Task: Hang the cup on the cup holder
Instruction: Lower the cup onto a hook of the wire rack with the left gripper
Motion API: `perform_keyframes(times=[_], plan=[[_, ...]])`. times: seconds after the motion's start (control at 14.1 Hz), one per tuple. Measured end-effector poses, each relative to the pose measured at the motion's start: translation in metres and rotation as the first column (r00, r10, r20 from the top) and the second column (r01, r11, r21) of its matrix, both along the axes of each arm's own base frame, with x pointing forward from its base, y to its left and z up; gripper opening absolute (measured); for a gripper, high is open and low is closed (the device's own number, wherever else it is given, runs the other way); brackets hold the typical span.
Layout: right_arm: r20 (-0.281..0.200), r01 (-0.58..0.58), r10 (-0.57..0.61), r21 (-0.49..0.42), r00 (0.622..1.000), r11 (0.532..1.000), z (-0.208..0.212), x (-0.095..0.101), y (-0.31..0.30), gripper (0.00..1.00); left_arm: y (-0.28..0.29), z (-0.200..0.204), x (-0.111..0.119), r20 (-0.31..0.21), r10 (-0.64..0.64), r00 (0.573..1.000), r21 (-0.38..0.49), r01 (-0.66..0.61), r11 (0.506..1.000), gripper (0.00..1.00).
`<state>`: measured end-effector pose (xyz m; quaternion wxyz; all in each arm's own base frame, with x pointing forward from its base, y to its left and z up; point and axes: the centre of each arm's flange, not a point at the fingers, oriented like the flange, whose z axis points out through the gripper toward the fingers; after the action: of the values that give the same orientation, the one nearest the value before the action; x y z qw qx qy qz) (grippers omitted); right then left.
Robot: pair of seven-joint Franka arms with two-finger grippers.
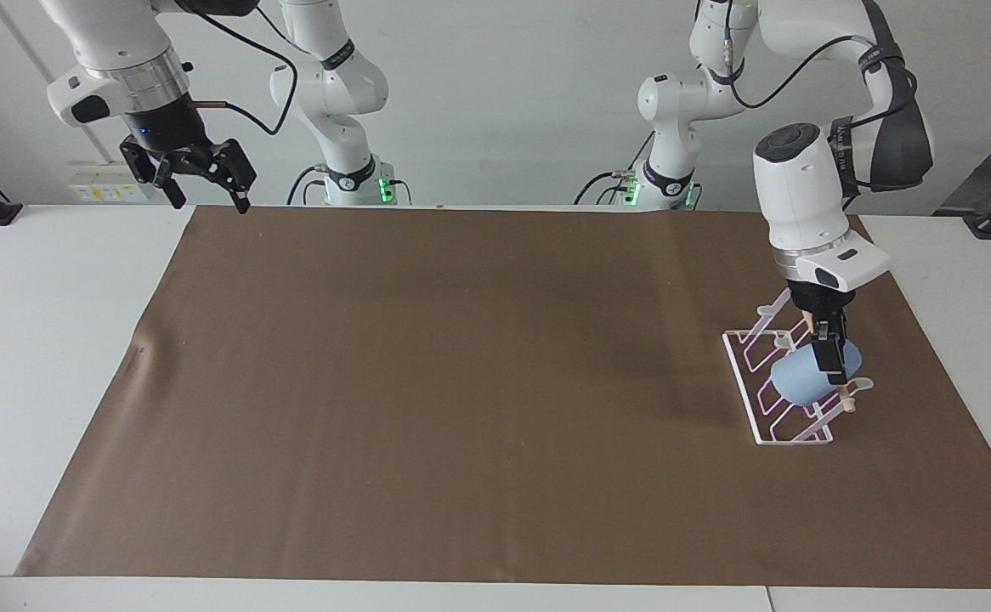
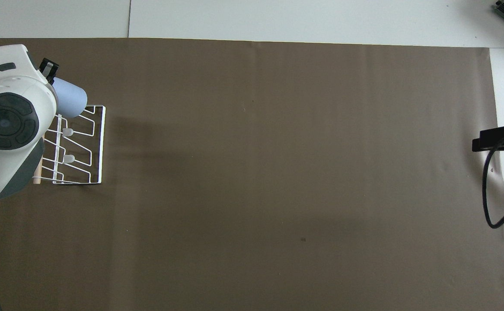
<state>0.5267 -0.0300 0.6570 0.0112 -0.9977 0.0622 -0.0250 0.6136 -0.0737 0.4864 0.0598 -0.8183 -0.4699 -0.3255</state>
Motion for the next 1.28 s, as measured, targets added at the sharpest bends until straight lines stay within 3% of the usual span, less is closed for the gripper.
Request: perform_keyframes(times=[0.78,1.28], plan=[[-0.039,0.007,-0.007,0.003,0.999,1.0,-0.008,-0.002,-0.004,1.0,-0.001,-0.037,-0.006,-0.034,-0.069,0.997,0.063,0.072,0.995,0.74],[-0.081,-0.002,0.002,0.003,0.997,1.0,-0.035,0.005,0.002,1.0,-0.003,-0.041,-0.008,-0.039,-0.085,0.996,0.067,0.088,0.994,0.73]])
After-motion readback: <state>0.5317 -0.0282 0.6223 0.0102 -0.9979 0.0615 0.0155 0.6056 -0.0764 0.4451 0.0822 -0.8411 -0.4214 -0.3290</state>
